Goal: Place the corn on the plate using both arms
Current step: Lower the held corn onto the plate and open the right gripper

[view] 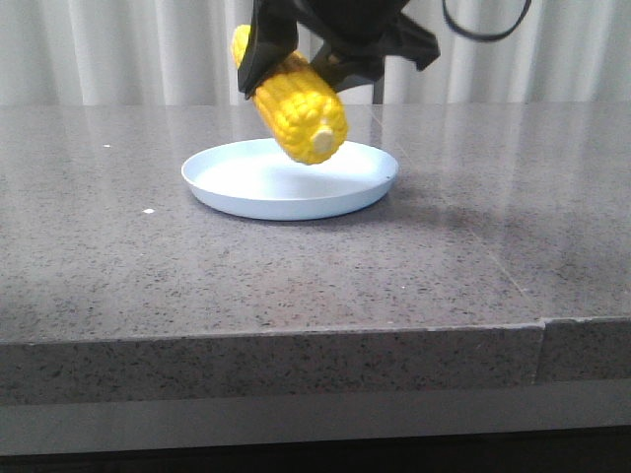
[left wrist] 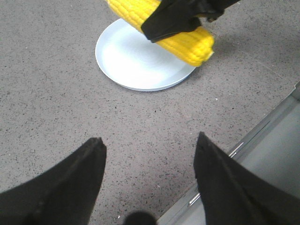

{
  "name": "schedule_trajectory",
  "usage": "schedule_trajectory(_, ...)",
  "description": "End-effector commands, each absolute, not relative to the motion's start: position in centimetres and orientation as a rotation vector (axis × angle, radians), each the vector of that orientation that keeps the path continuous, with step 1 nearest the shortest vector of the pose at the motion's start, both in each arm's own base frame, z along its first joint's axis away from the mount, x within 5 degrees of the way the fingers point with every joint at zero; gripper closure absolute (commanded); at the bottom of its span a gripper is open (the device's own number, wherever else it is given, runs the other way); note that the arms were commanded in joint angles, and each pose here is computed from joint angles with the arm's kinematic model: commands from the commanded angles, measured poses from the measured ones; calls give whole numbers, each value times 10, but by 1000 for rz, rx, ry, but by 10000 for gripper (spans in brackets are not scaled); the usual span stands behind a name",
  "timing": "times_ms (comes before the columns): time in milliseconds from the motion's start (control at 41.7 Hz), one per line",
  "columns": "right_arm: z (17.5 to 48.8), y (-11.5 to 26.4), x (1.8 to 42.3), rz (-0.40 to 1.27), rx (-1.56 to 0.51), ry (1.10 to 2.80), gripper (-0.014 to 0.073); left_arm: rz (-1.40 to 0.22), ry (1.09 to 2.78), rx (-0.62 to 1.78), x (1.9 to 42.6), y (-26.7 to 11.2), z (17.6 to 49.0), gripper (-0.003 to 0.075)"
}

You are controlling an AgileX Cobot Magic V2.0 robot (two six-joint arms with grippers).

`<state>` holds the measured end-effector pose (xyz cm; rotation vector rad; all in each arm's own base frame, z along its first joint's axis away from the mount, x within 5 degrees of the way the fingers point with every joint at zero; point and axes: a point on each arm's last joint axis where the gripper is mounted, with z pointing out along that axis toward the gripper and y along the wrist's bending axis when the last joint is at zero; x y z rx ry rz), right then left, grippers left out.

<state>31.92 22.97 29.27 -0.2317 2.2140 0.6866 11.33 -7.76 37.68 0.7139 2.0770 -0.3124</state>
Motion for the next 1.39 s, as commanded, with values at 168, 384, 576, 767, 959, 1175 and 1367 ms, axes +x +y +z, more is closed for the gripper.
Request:
schedule_trajectory(168,297,222,349,707,-83,2096,403,-351,1990,678,115,-80,390,310)
schedule_trajectory(384,286,212,356,677,-60,2157,280,-351,1990,678,115,-80,390,310)
schedule_trajectory(576,287,212,357,677,-56,2145,72,-351,1990,678,115,-80,390,310)
schedule_trajectory(767,296,211,356,681,-68,2134,63,-351,1990,678,115,-80,390,310)
schedule_trajectory(959,330,208,347,606,-216,2156,63,-351,1990,678,115,-80,390,310)
schedule_trajectory(1175,386,186,320,415,-382,2198,64,-351,1990,678,115,-80,390,310)
schedule_trajectory(1367,424,149,272,264,-429,2201,64,-351,1990,678,115,-80,390,310)
